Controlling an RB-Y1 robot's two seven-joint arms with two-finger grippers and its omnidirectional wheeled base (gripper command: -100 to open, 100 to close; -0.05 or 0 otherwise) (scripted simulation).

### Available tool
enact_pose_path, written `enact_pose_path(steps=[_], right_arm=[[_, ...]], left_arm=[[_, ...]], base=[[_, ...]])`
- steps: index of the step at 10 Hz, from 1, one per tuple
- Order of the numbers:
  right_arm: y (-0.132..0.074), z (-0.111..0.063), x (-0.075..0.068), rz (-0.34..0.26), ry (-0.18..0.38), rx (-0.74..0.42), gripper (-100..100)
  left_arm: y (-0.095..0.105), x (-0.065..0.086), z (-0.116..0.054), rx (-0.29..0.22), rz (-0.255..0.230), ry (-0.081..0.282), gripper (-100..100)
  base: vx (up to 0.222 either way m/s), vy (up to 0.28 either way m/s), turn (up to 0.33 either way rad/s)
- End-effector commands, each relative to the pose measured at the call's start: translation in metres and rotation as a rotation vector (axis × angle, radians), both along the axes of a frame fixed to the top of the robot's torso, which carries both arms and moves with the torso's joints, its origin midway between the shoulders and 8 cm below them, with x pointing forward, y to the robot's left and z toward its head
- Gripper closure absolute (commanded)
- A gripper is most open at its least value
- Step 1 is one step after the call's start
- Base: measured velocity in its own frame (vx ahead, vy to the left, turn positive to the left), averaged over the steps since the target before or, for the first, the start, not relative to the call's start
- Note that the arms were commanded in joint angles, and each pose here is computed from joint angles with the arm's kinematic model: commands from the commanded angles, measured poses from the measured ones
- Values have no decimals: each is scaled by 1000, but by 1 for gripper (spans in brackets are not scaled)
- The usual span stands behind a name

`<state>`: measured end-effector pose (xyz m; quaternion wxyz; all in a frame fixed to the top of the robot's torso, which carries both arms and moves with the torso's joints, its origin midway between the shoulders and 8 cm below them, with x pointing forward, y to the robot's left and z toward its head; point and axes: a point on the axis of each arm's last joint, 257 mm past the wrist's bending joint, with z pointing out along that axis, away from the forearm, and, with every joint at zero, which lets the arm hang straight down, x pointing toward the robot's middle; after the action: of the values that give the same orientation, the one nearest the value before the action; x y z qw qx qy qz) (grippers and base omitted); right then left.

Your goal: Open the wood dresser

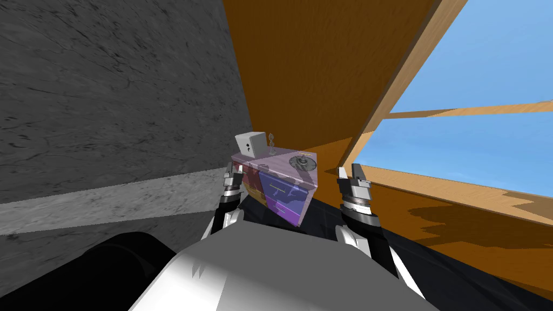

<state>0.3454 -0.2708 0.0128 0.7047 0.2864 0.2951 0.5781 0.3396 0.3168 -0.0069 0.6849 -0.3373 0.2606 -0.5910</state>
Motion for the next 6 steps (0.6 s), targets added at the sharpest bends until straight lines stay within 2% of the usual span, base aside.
enact_pose_path(steps=[1, 6], right_arm=[[0, 0, 0, 0, 0, 0, 0], [0, 0, 0, 0, 0, 0, 0]], left_arm=[[0, 0, 0, 0, 0, 0, 0], [0, 0, 0, 0, 0, 0, 0]], base=[[0, 0, 0], [0, 0, 0]])
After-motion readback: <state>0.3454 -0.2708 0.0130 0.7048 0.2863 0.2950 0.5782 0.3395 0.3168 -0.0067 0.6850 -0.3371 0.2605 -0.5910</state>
